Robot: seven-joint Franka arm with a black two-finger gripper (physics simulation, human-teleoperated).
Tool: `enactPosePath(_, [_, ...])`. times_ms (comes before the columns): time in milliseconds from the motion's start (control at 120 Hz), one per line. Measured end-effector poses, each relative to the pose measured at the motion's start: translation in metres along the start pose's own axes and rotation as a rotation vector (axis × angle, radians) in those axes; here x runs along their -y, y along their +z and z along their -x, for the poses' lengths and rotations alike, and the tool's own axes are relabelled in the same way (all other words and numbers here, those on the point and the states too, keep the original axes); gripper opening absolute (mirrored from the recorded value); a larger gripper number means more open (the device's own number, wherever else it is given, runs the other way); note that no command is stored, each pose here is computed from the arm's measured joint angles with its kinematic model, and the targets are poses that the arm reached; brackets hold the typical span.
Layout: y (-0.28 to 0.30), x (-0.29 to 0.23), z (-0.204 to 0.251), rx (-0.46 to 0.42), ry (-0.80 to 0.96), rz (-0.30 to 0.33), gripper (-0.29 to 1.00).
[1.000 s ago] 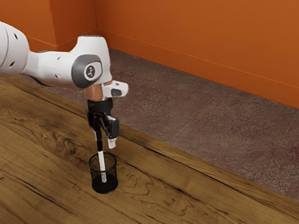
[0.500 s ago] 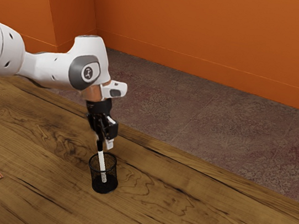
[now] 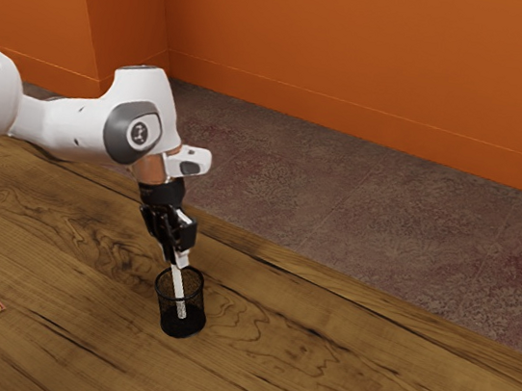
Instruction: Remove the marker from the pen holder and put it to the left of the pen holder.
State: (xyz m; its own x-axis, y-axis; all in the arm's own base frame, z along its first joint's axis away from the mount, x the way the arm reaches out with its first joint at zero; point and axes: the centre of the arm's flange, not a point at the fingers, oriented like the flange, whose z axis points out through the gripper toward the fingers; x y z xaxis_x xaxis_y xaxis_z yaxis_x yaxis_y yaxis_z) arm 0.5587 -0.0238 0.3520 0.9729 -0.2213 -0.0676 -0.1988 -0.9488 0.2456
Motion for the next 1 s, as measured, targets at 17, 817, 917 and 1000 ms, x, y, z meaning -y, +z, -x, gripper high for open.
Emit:
enactPosePath(17, [0.000, 0.000, 0.000, 0.000, 0.000, 0.000, 0.21])
enactPosePath(817, [-0.019, -0.018, 0.006, -0.020, 0.009, -0.053, -0.07])
enactPosePath(917, [-0.036, -0.026, 0.012, -0.022, 0.012, -0.083, -0.07])
enactPosePath(1000, [-0.057, -0.032, 0.020, -0.029, 0.009, -0.111, -0.08])
